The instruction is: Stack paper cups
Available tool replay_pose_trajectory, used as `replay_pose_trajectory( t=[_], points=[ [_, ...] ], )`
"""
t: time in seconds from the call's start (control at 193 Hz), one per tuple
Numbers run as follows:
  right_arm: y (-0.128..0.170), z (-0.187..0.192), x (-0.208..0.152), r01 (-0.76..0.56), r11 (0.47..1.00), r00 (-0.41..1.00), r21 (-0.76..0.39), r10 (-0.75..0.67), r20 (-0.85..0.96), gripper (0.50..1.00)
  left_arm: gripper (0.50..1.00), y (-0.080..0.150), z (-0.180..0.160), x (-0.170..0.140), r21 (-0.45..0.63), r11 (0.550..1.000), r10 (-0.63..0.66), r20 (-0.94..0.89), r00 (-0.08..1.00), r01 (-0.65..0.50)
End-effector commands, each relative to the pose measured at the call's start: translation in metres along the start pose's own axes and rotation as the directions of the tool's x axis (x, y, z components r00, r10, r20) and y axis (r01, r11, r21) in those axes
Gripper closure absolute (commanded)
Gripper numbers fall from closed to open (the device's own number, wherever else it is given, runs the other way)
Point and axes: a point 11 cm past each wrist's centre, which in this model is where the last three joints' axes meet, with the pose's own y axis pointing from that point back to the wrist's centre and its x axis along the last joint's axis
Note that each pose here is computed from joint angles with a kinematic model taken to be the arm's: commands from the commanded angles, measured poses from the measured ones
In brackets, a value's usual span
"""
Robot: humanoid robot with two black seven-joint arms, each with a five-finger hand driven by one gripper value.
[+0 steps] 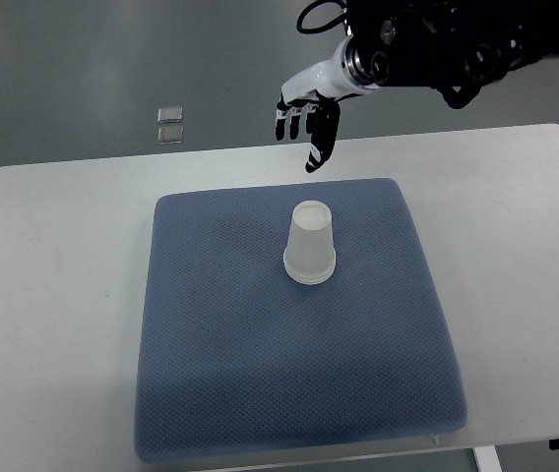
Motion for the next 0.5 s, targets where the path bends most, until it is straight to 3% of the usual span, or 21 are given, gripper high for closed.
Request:
replay_pose_trajectory(
  t=[0.0, 0.109, 0.171, 0.238, 0.341, 0.496],
  points=[
    [-0.001, 0.021, 0.029, -0.149, 0.986, 0.958, 0.071, 0.126, 0.259, 0.679, 0.5, 0.0, 0.0, 0.0, 0.0, 1.0, 0.0, 0.002, 1.0, 0.0],
    [0.003, 0.063, 0.056, -0.35, 0.933, 0.773, 0.082, 0.238, 0.588, 0.679, 0.5, 0.0, 0.0, 0.0, 0.002, 1.0, -0.001, 0.006, 1.0, 0.001],
    [0.003, 0.081, 0.058, -0.419, 0.904, 0.65, 0.087, 0.232, 0.724, 0.679, 0.5, 0.0, 0.0, -0.001, 0.002, 1.0, -0.003, 0.006, 1.0, 0.003],
    [0.003, 0.109, 0.054, -0.519, 0.851, 0.424, 0.079, 0.176, 0.888, 0.679, 0.5, 0.0, 0.0, -0.002, 0.001, 1.0, -0.006, 0.006, 1.0, 0.006],
    [-0.002, 0.139, 0.041, -0.616, 0.787, 0.148, 0.034, 0.074, 0.986, 0.679, 0.5, 0.0, 0.0, -0.004, 0.002, 1.0, -0.01, 0.008, 1.0, 0.01],
    [-0.023, 0.191, -0.001, -0.652, 0.75, -0.148, -0.112, 0.019, 0.989, 0.677, 0.5, 0.0, 0.0, -0.004, 0.002, 1.0, -0.01, 0.01, 1.0, 0.01]
  ],
)
